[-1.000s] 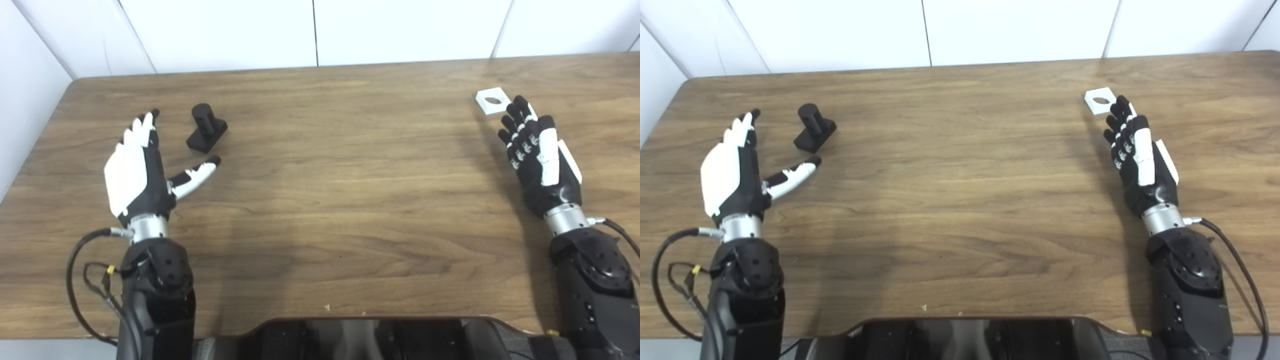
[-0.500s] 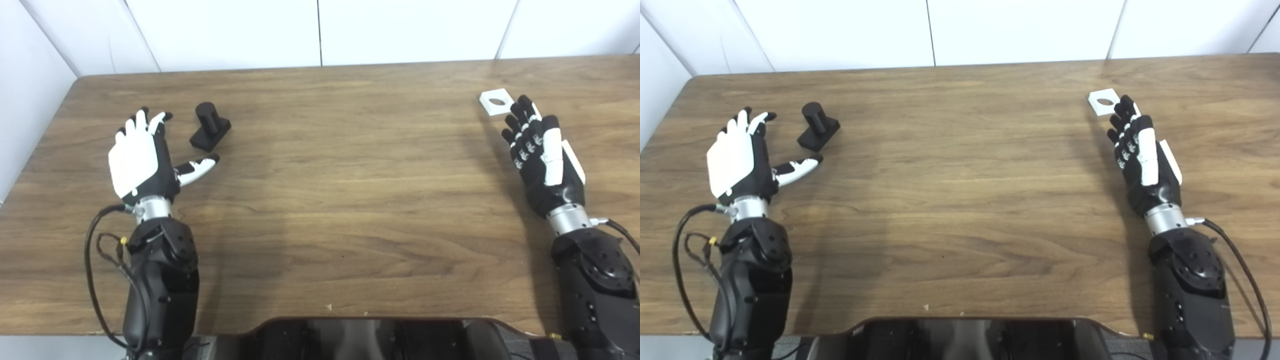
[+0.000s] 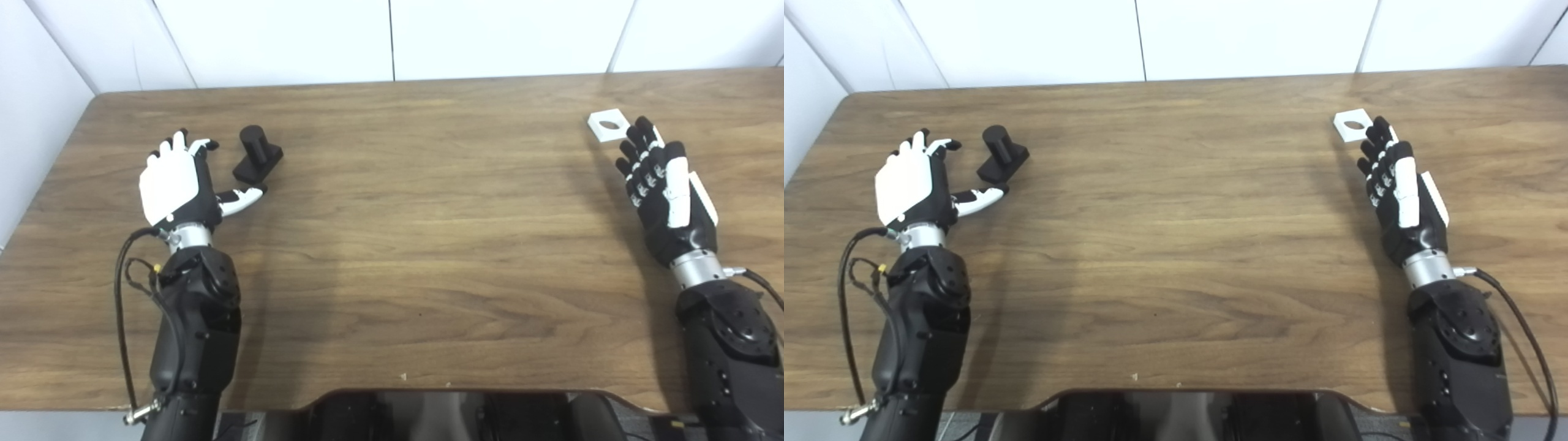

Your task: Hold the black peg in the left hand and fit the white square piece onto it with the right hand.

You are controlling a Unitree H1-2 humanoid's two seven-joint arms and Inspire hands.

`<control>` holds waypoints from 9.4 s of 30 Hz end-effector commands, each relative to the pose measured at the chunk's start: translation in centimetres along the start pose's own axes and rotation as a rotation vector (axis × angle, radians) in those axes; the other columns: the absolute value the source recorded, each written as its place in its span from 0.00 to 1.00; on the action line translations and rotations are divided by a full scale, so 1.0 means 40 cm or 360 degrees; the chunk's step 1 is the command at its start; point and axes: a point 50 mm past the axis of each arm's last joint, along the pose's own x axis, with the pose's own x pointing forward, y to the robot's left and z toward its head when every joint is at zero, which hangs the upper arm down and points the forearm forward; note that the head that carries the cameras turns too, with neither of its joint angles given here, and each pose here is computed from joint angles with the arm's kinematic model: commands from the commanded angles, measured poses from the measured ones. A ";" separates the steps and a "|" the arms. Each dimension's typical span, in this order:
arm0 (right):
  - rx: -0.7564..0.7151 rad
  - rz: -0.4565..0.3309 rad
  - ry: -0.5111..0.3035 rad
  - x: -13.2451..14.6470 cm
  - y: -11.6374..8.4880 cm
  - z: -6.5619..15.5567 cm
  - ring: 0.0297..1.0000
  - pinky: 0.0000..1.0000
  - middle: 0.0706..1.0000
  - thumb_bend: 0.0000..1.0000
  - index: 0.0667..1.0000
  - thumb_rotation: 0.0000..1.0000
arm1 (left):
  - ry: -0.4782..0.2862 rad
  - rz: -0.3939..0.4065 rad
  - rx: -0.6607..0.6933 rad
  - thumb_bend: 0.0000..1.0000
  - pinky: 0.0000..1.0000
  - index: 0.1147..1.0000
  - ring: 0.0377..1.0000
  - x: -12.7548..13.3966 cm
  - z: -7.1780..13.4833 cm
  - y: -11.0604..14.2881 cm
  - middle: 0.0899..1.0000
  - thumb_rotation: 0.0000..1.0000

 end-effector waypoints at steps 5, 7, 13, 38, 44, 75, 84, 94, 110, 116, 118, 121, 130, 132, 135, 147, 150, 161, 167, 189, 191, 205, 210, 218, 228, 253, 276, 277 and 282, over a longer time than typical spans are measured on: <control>0.0119 -0.0041 0.0161 -0.073 0.034 -0.104 1.00 1.00 1.00 0.60 1.00 1.00 | -0.0055 0.0091 0.0029 0.80 1.00 0.77 1.00 0.068 0.031 0.037 0.99 0.41; 0.0137 -0.0045 0.0156 -0.074 0.034 -0.104 1.00 1.00 1.00 0.59 1.00 1.00 | -0.0058 0.0078 0.0041 0.80 1.00 0.77 1.00 0.078 0.034 0.032 0.99 0.42; 0.0150 -0.0050 0.0152 -0.079 0.035 -0.107 1.00 1.00 1.00 0.58 1.00 1.00 | -0.0085 0.0057 0.0065 0.79 1.00 0.77 1.00 0.103 0.050 0.021 0.99 0.44; 0.0161 -0.0074 0.0166 -0.103 0.026 -0.108 1.00 1.00 1.00 0.59 1.00 1.00 | -0.0086 -0.0030 0.0094 0.79 1.00 0.69 1.00 0.166 0.077 -0.031 0.97 0.41; 0.0158 -0.0083 0.0166 -0.107 0.023 -0.110 1.00 1.00 1.00 0.57 1.00 1.00 | -0.0087 -0.0017 0.0098 0.79 1.00 0.64 1.00 0.163 0.071 -0.036 0.95 0.34; 0.0136 -0.0093 0.0161 -0.096 -0.002 -0.103 1.00 1.00 1.00 0.60 1.00 1.00 | -0.0107 0.0051 0.0067 0.53 1.00 0.42 1.00 0.141 0.055 -0.039 0.85 0.06; 0.0125 -0.0083 0.0164 -0.093 -0.005 -0.098 1.00 1.00 1.00 0.60 1.00 1.00 | -0.0118 0.0053 0.0032 0.53 1.00 0.42 1.00 0.132 0.059 -0.042 0.85 0.06; 0.0144 -0.0074 0.0159 -0.083 0.009 -0.101 1.00 1.00 1.00 0.60 1.00 1.00 | -0.0161 -0.0018 -0.0111 0.52 1.00 0.42 1.00 0.100 0.081 -0.031 0.86 0.06; 0.0129 -0.0041 0.0131 -0.069 0.033 -0.102 1.00 1.00 1.00 0.58 1.00 1.00 | -0.0356 -0.0169 -0.0253 0.52 1.00 0.42 1.00 -0.015 0.160 -0.054 0.88 0.07; 0.0097 -0.0046 0.0135 -0.064 0.051 -0.100 1.00 1.00 1.00 0.58 1.00 1.00 | -0.0448 -0.0232 -0.0288 0.52 1.00 0.42 1.00 -0.068 0.193 -0.066 0.88 0.07; 0.0097 -0.0051 0.0136 -0.062 0.056 -0.100 1.00 1.00 1.00 0.59 1.00 1.00 | -0.0488 -0.0261 -0.0297 0.52 1.00 0.42 1.00 -0.090 0.209 -0.071 0.88 0.07; 0.0096 -0.0046 0.0136 -0.060 0.060 -0.100 1.00 1.00 1.00 0.60 1.00 1.00 | -0.0545 -0.0307 -0.0313 0.52 1.00 0.42 1.00 -0.116 0.232 -0.076 0.88 0.07; 0.0122 -0.0066 0.0160 -0.070 0.067 -0.103 1.00 1.00 1.00 0.60 1.00 1.00 | -0.0744 -0.0436 -0.0315 0.52 0.97 0.42 1.00 -0.194 0.287 -0.096 0.88 0.07; 0.0123 -0.0067 0.0160 -0.074 0.068 -0.103 1.00 1.00 1.00 0.60 1.00 1.00 | -0.0772 -0.0472 -0.0323 0.52 0.97 0.42 1.00 -0.212 0.291 -0.103 0.88 0.08; 0.0116 -0.0068 0.0154 -0.078 0.069 -0.102 1.00 1.00 1.00 0.59 1.00 1.00 | -0.0812 -0.0520 -0.0312 0.52 0.96 0.42 1.00 -0.241 0.296 -0.116 0.88 0.08; 0.0149 -0.0071 0.0181 -0.093 0.082 -0.104 1.00 1.00 1.00 0.61 1.00 1.00 | -0.0940 -0.0664 -0.0400 0.52 0.99 0.42 1.00 -0.337 0.298 -0.131 0.89 0.07; 0.0142 -0.0069 0.0184 -0.098 0.086 -0.105 1.00 1.00 1.00 0.60 1.00 1.00 | -0.0972 -0.0699 -0.0424 0.52 0.99 0.42 1.00 -0.361 0.300 -0.129 0.89 0.07; 0.0167 -0.0073 0.0204 -0.110 0.092 -0.108 1.00 1.00 1.00 0.61 1.00 1.00 | -0.1021 -0.0796 -0.0446 0.52 1.00 0.42 1.00 -0.420 0.311 -0.128 0.89 0.07; 0.0154 -0.0081 0.0209 -0.112 0.088 -0.110 1.00 1.00 1.00 0.63 1.00 1.00 | -0.1017 -0.0819 -0.0433 0.52 1.00 0.42 1.00 -0.429 0.310 -0.135 0.90 0.07; -0.0370 0.0007 0.0044 -0.022 0.057 0.029 1.00 1.00 1.00 0.60 1.00 0.84 | -0.1016 -0.0805 -0.0430 0.52 1.00 0.42 1.00 -0.422 0.318 -0.148 0.90 0.07; -0.0406 0.0001 0.0016 -0.007 0.053 0.049 1.00 1.00 1.00 0.61 1.00 0.83 | -0.1014 -0.0805 -0.0428 0.52 1.00 0.42 1.00 -0.422 0.320 -0.150 0.90 0.07; -0.0614 -0.0010 -0.0080 0.075 0.004 0.145 1.00 1.00 1.00 0.60 1.00 0.69 | -0.1013 -0.0802 -0.0419 0.52 0.99 0.42 1.00 -0.419 0.317 -0.164 0.90 0.07; -0.0787 0.0005 -0.0110 0.103 -0.016 0.174 1.00 1.00 1.00 0.63 1.00 0.61 | -0.1006 -0.0805 -0.0421 0.52 1.00 0.43 1.00 -0.418 0.314 -0.166 0.91 0.07; -0.1075 0.0009 -0.0132 0.146 -0.045 0.226 1.00 1.00 1.00 0.69 1.00 0.51 | -0.1010 -0.0796 -0.0418 0.52 1.00 0.42 1.00 -0.415 0.315 -0.173 0.91 0.07; -0.1377 -0.0002 -0.0129 0.219 -0.084 0.285 1.00 1.00 1.00 0.76 0.98 0.46 | -0.0999 -0.0793 -0.0420 0.52 1.00 0.42 1.00 -0.413 0.311 -0.177 0.91 0.07; -0.2095 0.0208 0.0029 0.421 -0.130 0.396 1.00 1.00 1.00 0.84 0.85 0.25 | -0.0981 -0.0792 -0.0430 0.52 1.00 0.43 1.00 -0.417 0.301 -0.183 0.90 0.07; -0.2368 0.0317 0.0137 0.499 -0.141 0.410 1.00 1.00 1.00 0.87 0.81 0.24 | -0.0972 -0.0794 -0.0437 0.52 1.00 0.43 1.00 -0.420 0.306 -0.184 0.90 0.07; -0.2376 0.0320 0.0140 0.501 -0.142 0.410 1.00 1.00 1.00 0.87 0.81 0.24 | -0.0973 -0.0794 -0.0437 0.52 1.00 0.43 1.00 -0.420 0.306 -0.185 0.90 0.07; -0.2413 0.0330 0.0163 0.507 -0.145 0.413 1.00 1.00 1.00 0.86 0.80 0.23 | -0.0972 -0.0789 -0.0437 0.52 1.00 0.43 1.00 -0.421 0.308 -0.186 0.90 0.07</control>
